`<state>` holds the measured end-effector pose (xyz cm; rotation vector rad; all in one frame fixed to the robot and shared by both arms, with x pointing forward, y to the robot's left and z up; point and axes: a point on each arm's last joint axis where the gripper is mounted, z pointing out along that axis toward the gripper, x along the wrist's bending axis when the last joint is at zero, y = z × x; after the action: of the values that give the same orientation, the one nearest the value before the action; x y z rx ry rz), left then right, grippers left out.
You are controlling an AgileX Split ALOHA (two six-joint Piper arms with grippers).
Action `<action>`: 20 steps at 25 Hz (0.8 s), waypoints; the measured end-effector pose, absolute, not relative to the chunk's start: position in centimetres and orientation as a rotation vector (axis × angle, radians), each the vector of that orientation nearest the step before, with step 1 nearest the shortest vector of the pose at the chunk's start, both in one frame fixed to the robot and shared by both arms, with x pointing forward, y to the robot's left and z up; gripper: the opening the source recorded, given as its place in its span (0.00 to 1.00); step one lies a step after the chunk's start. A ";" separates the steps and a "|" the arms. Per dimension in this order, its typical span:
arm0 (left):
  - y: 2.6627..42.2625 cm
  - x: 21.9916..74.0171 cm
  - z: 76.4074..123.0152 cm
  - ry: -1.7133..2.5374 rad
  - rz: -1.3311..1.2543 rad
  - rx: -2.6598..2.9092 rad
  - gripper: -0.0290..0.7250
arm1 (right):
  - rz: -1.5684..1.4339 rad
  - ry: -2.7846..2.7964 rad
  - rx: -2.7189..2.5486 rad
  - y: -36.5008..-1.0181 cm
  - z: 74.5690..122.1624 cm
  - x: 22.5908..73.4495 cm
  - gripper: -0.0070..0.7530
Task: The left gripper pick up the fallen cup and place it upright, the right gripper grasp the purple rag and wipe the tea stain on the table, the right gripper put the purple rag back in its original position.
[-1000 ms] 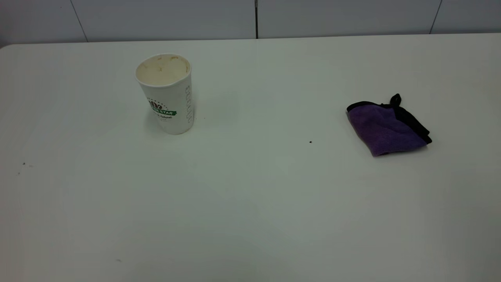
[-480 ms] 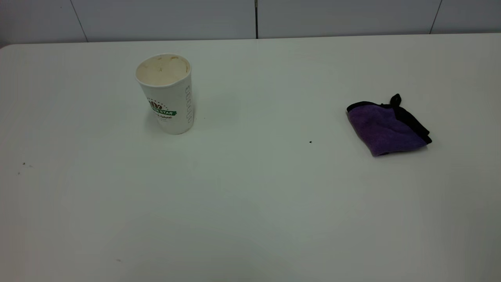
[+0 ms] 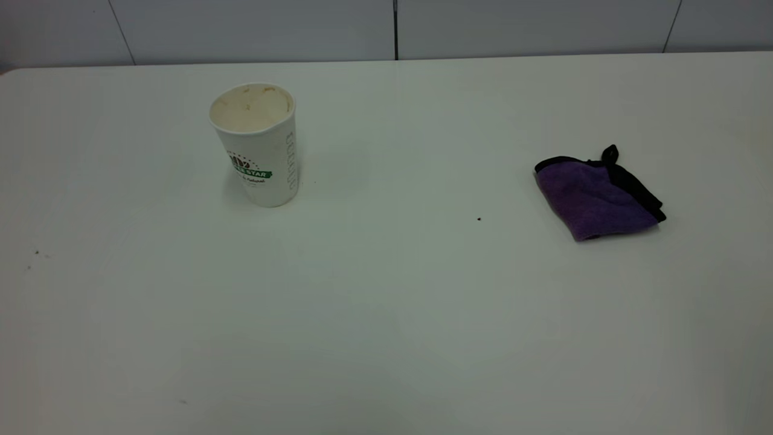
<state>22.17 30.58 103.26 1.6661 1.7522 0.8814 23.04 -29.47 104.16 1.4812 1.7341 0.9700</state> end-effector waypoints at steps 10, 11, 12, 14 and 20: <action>30.6 22.2 103.3 1.752 0.881 1.666 0.65 | 0.966 1.727 1.487 -29.5 104.2 23.0 0.75; 30.6 22.2 103.3 1.752 0.881 1.666 0.65 | 0.966 1.727 1.487 -29.5 104.2 23.0 0.75; 30.6 22.2 103.3 1.753 0.881 1.665 0.65 | 0.966 1.727 1.487 -29.5 104.2 23.0 0.75; 30.6 22.2 103.3 1.753 0.881 1.665 0.65 | 0.966 1.727 1.487 -29.5 104.2 23.0 0.75; 30.6 22.2 103.3 1.753 0.881 1.665 0.65 | 0.966 1.727 1.487 -29.5 104.2 23.0 0.75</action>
<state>22.17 30.58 103.26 1.6650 1.7529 0.8810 23.05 -29.46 104.16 1.4867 1.7274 0.9662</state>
